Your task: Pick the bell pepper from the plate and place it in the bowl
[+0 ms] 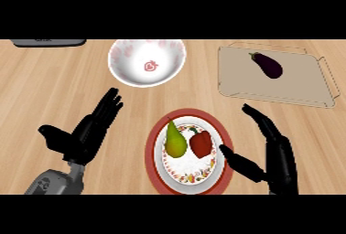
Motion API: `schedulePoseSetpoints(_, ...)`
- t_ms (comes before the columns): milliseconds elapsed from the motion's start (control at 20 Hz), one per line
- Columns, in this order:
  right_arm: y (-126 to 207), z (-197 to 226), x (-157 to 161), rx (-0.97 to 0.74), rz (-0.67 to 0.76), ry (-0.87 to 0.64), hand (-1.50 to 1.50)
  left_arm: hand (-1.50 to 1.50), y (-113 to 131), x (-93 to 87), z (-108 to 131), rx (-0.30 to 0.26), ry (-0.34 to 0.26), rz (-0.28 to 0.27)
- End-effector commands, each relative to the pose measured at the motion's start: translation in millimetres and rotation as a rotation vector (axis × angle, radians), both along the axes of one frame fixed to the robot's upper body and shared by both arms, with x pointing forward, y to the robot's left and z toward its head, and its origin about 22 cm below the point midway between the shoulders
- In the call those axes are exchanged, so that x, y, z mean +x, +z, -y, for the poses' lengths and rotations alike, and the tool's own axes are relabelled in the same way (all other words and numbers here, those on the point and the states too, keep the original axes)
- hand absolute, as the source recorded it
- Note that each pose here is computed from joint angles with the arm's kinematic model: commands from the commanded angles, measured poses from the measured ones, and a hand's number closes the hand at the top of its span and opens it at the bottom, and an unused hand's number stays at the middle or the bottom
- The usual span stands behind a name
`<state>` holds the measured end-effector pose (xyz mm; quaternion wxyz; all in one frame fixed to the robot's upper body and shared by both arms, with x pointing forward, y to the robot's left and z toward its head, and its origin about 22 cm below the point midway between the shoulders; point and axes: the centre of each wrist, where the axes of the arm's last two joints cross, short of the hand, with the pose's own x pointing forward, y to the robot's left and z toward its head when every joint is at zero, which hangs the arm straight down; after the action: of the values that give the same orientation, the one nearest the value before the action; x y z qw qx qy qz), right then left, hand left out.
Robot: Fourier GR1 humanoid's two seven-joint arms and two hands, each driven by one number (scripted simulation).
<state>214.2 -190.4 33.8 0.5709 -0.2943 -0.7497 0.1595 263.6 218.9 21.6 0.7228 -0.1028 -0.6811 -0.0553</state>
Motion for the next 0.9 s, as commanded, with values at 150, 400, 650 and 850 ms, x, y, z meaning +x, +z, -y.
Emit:
schedulePoseSetpoints(150, -5.7, -12.1, -21.2, -0.404, -0.179, -0.136, -1.5, 0.0, -0.6, -5.6, 9.0, -0.009, -0.017, -0.018)
schedulePoseSetpoints(400, 24.0, -55.5, -17.8, -0.487, -0.365, -0.242, -1.5, 0.0, -1.1, 5.6, 12.2, -0.011, -0.007, -0.022)
schedulePoseSetpoints(650, 54.5, -110.4, -15.5, -0.541, -0.572, -0.294, -1.5, 0.0, 0.5, -4.9, 18.8, -0.037, -0.042, -0.018)
schedulePoseSetpoints(850, 69.9, -127.3, -10.7, -0.538, -0.693, -0.324, -1.5, 0.0, 1.1, 3.7, 15.1, -0.013, -0.029, -0.011)
